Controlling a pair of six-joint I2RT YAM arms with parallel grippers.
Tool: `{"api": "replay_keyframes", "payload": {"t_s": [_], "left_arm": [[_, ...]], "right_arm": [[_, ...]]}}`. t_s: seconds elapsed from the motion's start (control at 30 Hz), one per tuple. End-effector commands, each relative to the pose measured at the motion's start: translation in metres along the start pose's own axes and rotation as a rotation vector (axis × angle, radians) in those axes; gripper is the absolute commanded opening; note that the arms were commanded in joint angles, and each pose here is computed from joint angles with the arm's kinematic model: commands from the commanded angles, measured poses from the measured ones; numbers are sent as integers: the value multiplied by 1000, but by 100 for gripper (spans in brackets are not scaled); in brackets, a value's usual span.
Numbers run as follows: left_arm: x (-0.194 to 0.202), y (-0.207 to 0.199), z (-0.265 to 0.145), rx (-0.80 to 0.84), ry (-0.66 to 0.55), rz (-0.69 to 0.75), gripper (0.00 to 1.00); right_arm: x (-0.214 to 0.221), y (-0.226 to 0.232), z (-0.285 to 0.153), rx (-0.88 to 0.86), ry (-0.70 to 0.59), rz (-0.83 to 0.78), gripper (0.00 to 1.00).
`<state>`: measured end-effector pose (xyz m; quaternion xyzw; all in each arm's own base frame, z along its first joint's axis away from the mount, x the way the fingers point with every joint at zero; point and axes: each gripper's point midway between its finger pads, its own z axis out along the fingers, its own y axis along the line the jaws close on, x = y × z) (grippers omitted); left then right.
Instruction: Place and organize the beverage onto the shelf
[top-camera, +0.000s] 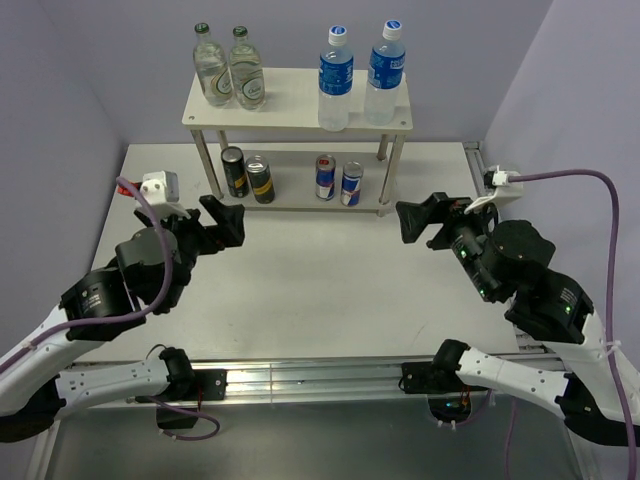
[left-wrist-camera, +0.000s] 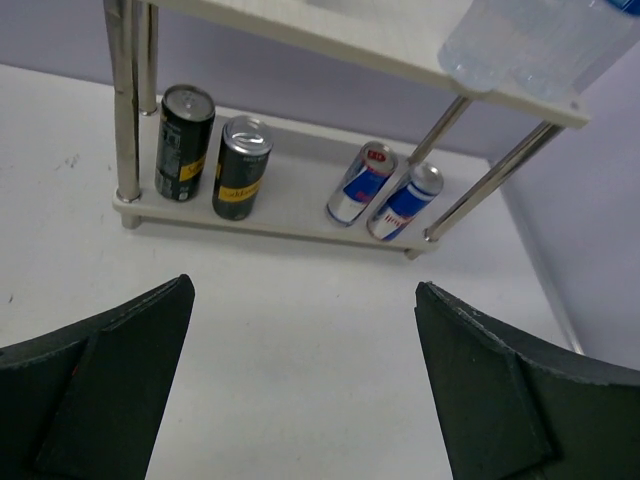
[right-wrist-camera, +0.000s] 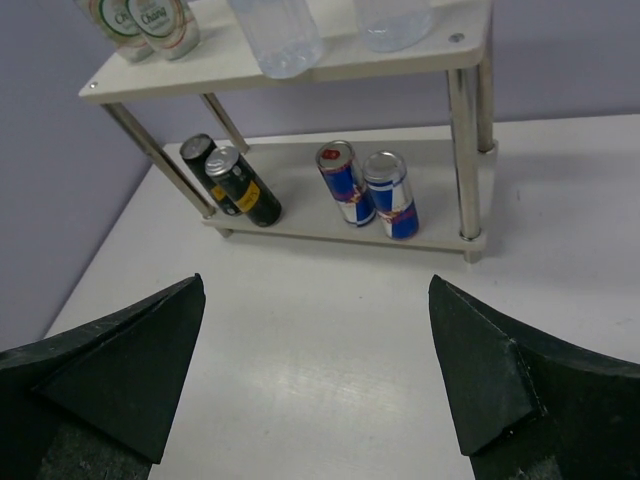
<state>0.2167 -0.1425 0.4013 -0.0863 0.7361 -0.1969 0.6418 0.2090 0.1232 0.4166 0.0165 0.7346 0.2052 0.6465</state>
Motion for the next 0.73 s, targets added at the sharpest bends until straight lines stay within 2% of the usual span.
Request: {"api": "replay_keyframes", "payload": {"t_s": [0.0, 0.2, 0.7], "left_arm": [[23, 7, 1, -8, 76, 133, 99], [17, 7, -2, 7, 62, 132, 99], [12, 22, -9, -13, 31, 119, 99]], "right_arm": [[2, -16, -13, 33, 28, -61, 100], [-12, -31, -27, 66, -12, -55, 100], [-13, -34, -24, 89, -29, -49, 100]]}}
